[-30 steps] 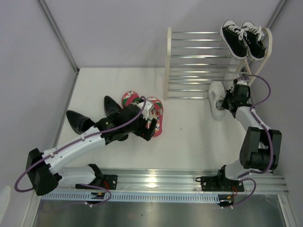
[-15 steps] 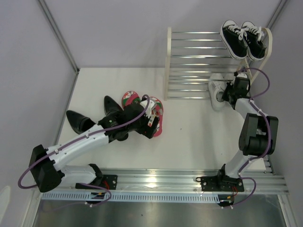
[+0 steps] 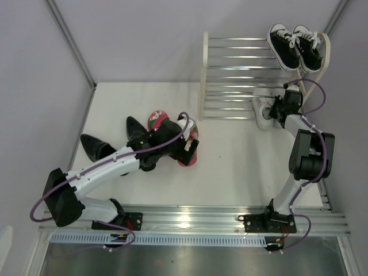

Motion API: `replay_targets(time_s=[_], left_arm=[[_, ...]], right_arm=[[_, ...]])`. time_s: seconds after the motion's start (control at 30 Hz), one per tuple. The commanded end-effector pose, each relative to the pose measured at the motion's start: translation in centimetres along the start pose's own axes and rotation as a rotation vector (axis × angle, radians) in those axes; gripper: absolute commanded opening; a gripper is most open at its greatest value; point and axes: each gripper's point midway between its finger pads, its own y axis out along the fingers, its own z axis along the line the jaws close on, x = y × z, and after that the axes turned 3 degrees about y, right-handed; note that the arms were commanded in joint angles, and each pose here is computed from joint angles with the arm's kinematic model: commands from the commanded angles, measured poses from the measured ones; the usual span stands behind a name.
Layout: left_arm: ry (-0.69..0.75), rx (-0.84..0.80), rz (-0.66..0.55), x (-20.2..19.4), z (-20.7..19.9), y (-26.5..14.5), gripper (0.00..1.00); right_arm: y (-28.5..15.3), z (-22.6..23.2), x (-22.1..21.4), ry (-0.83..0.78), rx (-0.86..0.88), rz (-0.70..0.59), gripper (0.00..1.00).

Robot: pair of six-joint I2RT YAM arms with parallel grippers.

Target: Place and organize the shoes onto the shoe shelf

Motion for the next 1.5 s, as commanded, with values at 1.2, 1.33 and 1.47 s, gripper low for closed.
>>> replay_targets(time_s=[1.2, 1.33, 1.47], left_arm=[[0.005, -0.005, -0.071, 2.5, -0.4, -0.5, 0.99], [-0.002, -0.014, -0.080, 2.6, -0.5, -0.8, 0.99], [-0.009, -0.022, -0.090, 2.3, -0.6, -1.2, 0.99]], right_arm=[[-1.2, 1.1, 4.9, 0.059, 0.017, -0.142, 0.77], [-3.1, 2.4, 4.9, 0.036, 0.061, -0.126, 0.85], [-5.0, 3.7, 5.0, 0.002, 0.099, -0.124, 0.96]])
